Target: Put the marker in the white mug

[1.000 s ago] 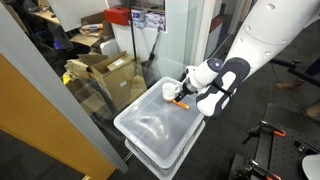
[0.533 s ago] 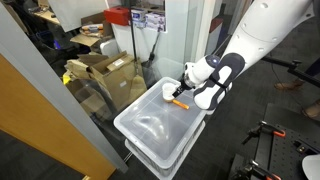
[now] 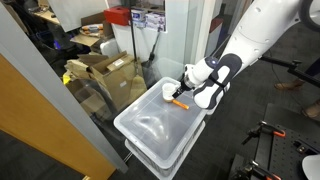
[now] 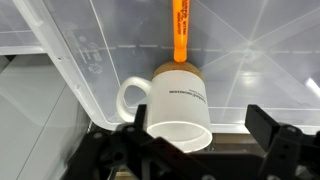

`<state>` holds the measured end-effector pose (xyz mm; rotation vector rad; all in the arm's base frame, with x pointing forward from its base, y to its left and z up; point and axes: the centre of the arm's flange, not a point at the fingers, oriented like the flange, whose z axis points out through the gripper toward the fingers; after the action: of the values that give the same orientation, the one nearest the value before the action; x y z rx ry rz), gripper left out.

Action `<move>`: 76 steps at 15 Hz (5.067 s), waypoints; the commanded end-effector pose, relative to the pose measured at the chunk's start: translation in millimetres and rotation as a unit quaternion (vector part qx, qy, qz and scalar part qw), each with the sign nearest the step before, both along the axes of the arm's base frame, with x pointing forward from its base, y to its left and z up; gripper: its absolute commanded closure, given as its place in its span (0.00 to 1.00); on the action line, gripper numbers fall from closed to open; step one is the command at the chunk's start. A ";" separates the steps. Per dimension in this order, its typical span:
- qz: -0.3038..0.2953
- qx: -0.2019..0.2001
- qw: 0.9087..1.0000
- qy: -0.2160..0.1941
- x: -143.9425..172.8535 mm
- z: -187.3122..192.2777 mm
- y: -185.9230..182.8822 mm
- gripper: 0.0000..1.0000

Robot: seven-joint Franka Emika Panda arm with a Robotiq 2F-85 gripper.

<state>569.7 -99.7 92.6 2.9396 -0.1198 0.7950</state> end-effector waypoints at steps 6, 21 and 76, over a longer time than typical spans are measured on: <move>0.003 0.001 1.000 0.003 0.1 -4.3 2.3 0.00; -0.003 0.032 0.998 0.051 -5.7 -54.2 -6.7 0.00; -0.003 -0.128 0.988 0.088 4.7 -27.3 52.0 0.95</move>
<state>590.6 -56.9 43.5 2.7935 0.0231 0.4722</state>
